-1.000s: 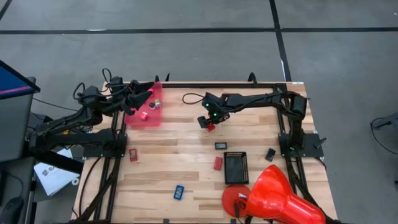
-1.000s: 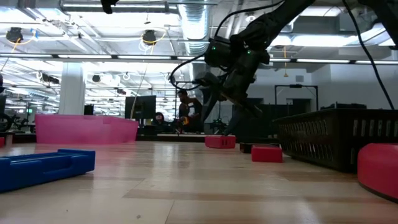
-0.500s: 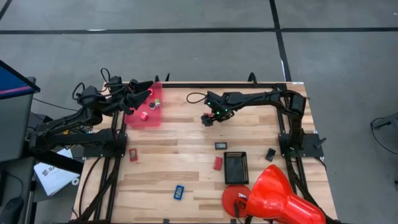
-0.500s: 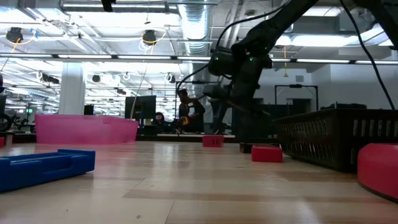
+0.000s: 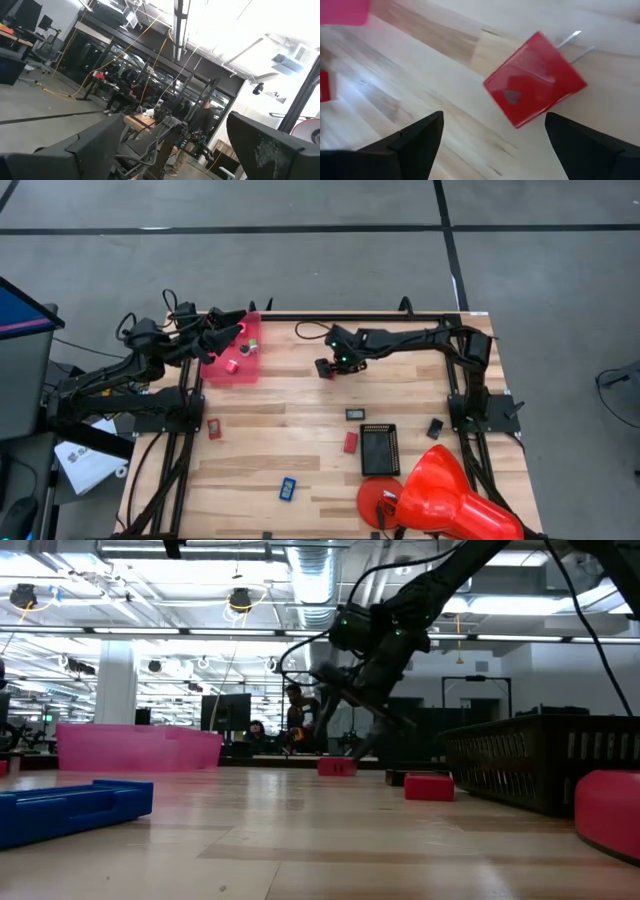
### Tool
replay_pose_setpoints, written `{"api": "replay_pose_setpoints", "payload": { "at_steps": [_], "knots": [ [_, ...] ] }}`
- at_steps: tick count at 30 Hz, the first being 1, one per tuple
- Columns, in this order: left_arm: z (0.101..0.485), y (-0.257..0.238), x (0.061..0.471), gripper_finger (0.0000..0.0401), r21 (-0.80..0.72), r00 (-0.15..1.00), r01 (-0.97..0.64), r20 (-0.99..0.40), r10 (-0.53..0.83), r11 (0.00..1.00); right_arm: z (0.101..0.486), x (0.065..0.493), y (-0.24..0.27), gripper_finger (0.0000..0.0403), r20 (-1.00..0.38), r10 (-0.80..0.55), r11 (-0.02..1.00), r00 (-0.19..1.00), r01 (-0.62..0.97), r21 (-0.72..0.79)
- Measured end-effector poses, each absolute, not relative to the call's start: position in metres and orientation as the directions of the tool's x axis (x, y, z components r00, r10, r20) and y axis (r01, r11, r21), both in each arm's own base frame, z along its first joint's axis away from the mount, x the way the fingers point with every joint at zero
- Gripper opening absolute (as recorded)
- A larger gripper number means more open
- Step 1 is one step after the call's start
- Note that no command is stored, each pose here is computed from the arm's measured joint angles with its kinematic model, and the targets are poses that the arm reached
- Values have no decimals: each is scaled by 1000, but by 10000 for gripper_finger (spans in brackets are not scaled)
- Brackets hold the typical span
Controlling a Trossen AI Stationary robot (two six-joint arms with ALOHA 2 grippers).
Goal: Pick & Place Office items
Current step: Put the red charger adapter into the pink bin
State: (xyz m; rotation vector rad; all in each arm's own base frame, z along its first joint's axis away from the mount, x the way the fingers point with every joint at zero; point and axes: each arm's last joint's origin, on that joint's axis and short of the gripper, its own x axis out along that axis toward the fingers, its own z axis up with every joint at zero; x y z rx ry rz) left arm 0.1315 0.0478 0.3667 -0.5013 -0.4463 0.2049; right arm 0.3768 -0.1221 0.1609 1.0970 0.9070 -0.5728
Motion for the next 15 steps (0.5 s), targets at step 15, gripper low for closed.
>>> {"api": "replay_pose_setpoints", "payload": {
  "at_steps": [15],
  "knots": [
    [367, 48, 131, 346, -509, 885, -79, 361, 296, 857, 165, 382, -126, 327, -810, -8, 332, 586, 766, 551]
  ]
}}
